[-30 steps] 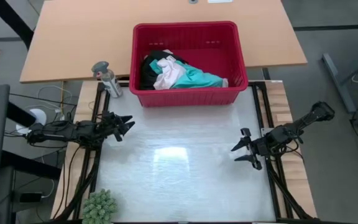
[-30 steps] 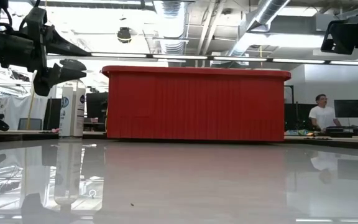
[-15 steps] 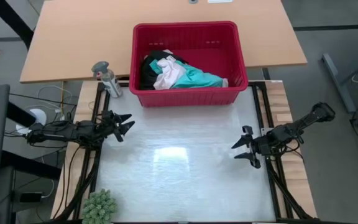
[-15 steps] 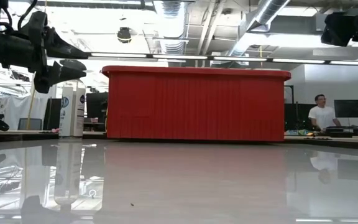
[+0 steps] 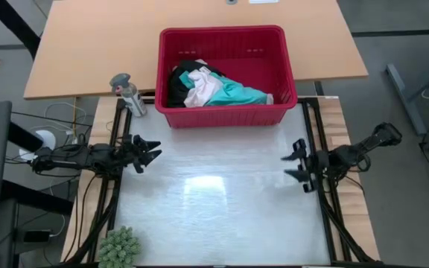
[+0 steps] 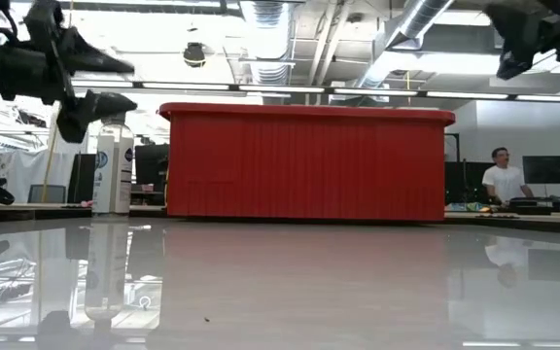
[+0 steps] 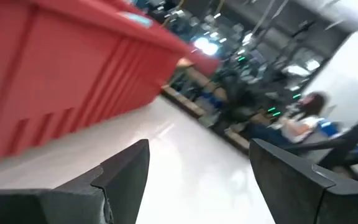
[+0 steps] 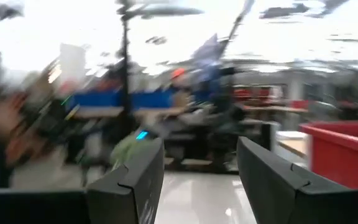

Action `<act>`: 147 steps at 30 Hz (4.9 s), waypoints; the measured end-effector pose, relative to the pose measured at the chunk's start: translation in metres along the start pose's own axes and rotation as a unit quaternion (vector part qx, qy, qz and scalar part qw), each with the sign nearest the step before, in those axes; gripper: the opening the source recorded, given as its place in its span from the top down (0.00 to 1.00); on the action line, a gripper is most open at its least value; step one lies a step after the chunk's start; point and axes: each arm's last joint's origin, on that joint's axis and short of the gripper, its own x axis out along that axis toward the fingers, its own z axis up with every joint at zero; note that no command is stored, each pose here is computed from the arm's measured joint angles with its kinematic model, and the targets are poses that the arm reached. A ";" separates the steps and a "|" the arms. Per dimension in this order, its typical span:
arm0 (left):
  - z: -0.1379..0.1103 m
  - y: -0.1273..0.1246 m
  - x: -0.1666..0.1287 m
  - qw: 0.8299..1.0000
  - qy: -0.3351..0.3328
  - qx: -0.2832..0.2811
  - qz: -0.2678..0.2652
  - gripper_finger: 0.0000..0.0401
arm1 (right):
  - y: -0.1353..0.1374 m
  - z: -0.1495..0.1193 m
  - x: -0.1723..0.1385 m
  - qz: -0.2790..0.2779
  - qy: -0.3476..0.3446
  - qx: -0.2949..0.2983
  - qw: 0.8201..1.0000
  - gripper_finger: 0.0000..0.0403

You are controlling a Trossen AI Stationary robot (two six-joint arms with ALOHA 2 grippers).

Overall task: Fold Laundry from Bin
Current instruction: Fold the white underwear

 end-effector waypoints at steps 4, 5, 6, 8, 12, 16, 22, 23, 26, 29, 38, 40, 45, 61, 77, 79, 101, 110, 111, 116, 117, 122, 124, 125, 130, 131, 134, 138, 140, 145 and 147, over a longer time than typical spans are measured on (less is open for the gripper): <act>0.010 -0.007 -0.001 0.997 -0.041 -0.049 -0.052 0.34 | -0.003 0.004 0.000 -0.053 -0.018 0.026 0.998 0.45; 0.013 -0.009 -0.001 0.995 -0.053 -0.059 -0.060 0.34 | -0.004 0.005 0.000 -0.068 -0.024 0.030 0.997 0.45; 0.015 -0.010 -0.002 0.994 -0.061 -0.069 -0.066 0.34 | -0.005 0.007 -0.001 -0.084 -0.030 0.034 0.995 0.45; 0.018 -0.011 -0.002 0.990 -0.078 -0.093 -0.076 0.34 | -0.007 0.010 -0.001 -0.110 -0.048 0.044 0.992 0.45; 0.024 -0.013 -0.004 0.984 -0.106 -0.117 -0.080 0.34 | -0.010 0.018 -0.002 -0.119 -0.084 0.058 0.988 0.45; 0.026 -0.013 -0.004 0.978 -0.119 -0.154 -0.079 0.34 | -0.013 0.029 -0.004 -0.127 -0.138 0.082 0.979 0.45; 0.056 -0.030 -0.010 0.966 -0.148 -0.175 -0.122 0.34 | -0.014 0.076 0.000 -0.129 -0.199 0.106 0.966 0.45; 0.064 -0.034 -0.011 0.966 -0.155 -0.165 -0.125 0.34 | -0.014 0.088 0.001 -0.131 -0.198 0.098 0.966 0.45; 0.090 -0.050 -0.012 0.970 -0.172 -0.122 -0.124 0.34 | -0.013 0.126 0.009 -0.134 -0.170 0.066 0.974 0.45; 0.116 -0.067 -0.008 0.978 -0.163 -0.071 -0.106 0.34 | -0.010 0.165 0.023 -0.143 -0.113 0.033 0.983 0.45; 0.160 -0.118 0.047 0.998 -0.010 0.062 0.017 0.34 | 0.004 0.244 0.095 -0.238 0.046 -0.113 0.964 0.45; 0.166 -0.127 0.058 0.995 0.024 0.088 0.036 0.34 | 0.006 0.256 0.110 -0.253 0.048 -0.138 0.957 0.45; 0.193 -0.147 0.064 0.985 0.062 0.155 0.052 0.34 | -0.007 0.266 0.145 -0.320 0.058 -0.177 0.929 0.45; 0.233 -0.143 0.025 0.979 0.009 0.187 0.079 0.34 | -0.188 0.189 0.268 -0.257 0.082 -0.020 0.963 0.45; 0.231 -0.133 0.031 0.977 0.002 0.145 0.158 0.34 | -0.323 0.092 0.338 -0.315 0.334 -0.054 0.887 0.44; 0.229 -0.132 0.034 0.974 0.008 0.146 0.175 0.34 | -0.337 0.074 0.337 -0.314 0.355 -0.067 0.878 0.43; 0.214 -0.128 0.064 0.955 0.024 0.161 0.247 0.34 | -0.375 -0.024 0.313 -0.315 0.501 -0.034 0.805 0.62; 0.214 -0.128 0.066 0.952 0.020 0.160 0.259 0.34 | -0.353 0.038 0.320 -0.330 0.456 -0.078 0.823 0.95; 0.214 -0.128 0.066 0.952 0.021 0.160 0.260 0.34 | -0.348 0.052 0.320 -0.330 0.445 -0.088 0.828 0.95; 0.211 -0.128 0.071 0.954 0.035 0.166 0.249 0.34 | -0.324 0.113 0.316 -0.339 0.394 -0.115 0.847 0.95; 0.210 -0.128 0.072 0.953 0.036 0.167 0.250 0.34 | -0.317 0.126 0.314 -0.342 0.382 -0.113 0.851 0.95; 0.207 -0.123 0.082 0.946 0.043 0.173 0.270 0.34 | -0.283 0.179 0.303 -0.336 0.335 -0.102 0.875 0.95; 0.208 -0.120 0.085 0.943 0.043 0.173 0.281 0.34 | -0.271 0.187 0.300 -0.330 0.337 -0.076 0.878 0.95; 0.208 -0.118 0.087 0.941 0.043 0.173 0.287 0.34 | -0.265 0.187 0.301 -0.319 0.341 -0.059 0.882 0.95; 0.210 -0.112 0.091 0.945 0.056 0.166 0.274 0.34 | -0.227 0.191 0.308 -0.222 0.353 -0.015 0.909 0.95; 0.211 -0.111 0.091 0.947 0.061 0.166 0.267 0.34 | -0.218 0.193 0.310 -0.211 0.351 -0.011 0.912 0.95; 0.214 -0.109 0.090 0.951 0.069 0.169 0.250 0.34 | -0.187 0.204 0.315 -0.176 0.335 -0.006 0.926 0.95; 0.216 -0.107 0.088 0.951 0.072 0.176 0.244 0.34 | -0.146 0.208 0.323 -0.125 0.334 -0.005 0.934 0.95; 0.216 -0.107 0.088 0.952 0.076 0.178 0.237 0.34 | -0.130 0.203 0.326 -0.115 0.347 -0.001 0.931 0.95; 0.214 -0.109 0.088 0.959 0.103 0.182 0.191 0.34 | -0.099 0.179 0.330 -0.117 0.424 -0.003 0.898 0.95; 0.213 -0.110 0.089 0.962 0.117 0.185 0.163 0.34 | -0.087 0.171 0.335 -0.100 0.435 -0.002 0.895 0.95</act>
